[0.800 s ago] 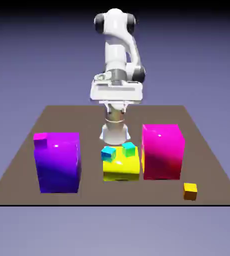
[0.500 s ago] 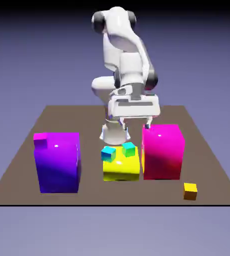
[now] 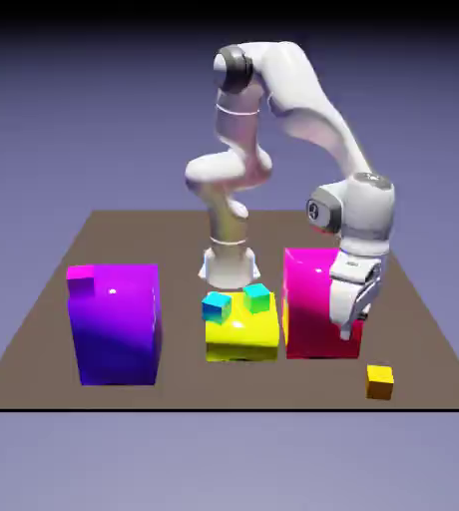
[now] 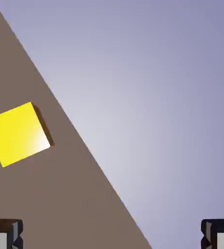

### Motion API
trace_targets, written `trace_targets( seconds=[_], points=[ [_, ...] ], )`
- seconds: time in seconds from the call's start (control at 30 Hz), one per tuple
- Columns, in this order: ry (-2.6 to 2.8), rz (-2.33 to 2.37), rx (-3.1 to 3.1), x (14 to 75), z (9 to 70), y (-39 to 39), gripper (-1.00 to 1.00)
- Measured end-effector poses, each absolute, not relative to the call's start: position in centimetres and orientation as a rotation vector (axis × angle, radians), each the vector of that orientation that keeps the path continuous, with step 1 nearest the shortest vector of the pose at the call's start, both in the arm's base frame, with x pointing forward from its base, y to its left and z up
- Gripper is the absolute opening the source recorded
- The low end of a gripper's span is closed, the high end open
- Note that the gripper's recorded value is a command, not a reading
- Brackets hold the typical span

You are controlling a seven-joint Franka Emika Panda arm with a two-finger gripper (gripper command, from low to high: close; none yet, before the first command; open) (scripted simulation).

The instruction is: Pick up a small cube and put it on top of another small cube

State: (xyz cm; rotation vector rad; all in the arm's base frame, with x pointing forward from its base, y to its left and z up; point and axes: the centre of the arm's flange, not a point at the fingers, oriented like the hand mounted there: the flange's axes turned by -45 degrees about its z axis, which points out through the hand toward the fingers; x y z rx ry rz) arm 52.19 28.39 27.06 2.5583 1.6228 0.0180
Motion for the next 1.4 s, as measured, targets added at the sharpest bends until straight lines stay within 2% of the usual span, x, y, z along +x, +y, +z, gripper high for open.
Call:
trace_targets(
  seconds=[0.23, 0.27, 0.37, 0.4, 0.47, 0.57, 0.73, 0.87, 1.0, 1.13, 1.2, 1.33, 1.37, 1.4],
  points=[
    [1.925, -0.295, 2.244, 50.4, 19.0, 36.3, 0.00],
    [1.925, -0.295, 2.244, 50.4, 19.0, 36.3, 0.00],
    [1.925, -0.295, 2.244, 50.2, 12.8, 35.2, 0.00],
    [1.925, -0.295, 2.244, 50.2, 12.1, 35.0, -1.00],
    [1.926, -0.295, 2.245, 50.2, 12.1, 35.0, -1.00],
    [1.926, -0.296, 2.246, 50.4, 18.3, 36.2, -1.00],
    [1.492, -0.344, 2.520, 59.2, 27.0, 18.6, -1.00],
    [1.100, -0.383, 2.731, 61.1, 33.9, 1.9, -1.00],
    [0.688, -0.407, 2.918, 57.7, 40.4, -14.4, -1.00],
    [0.254, -0.407, 3.079, 49.2, 45.9, -28.9, -1.00],
    [0.215, -0.405, 3.092, 48.3, 46.4, -30.1, -1.00],
    [0.216, -0.405, 3.092, 47.1, 40.1, -30.2, -1.00],
    [0.215, -0.405, 3.092, 47.0, 39.5, -30.2, 1.00],
    [0.216, -0.406, 3.090, 47.0, 39.6, -30.2, 1.00]
  ],
)
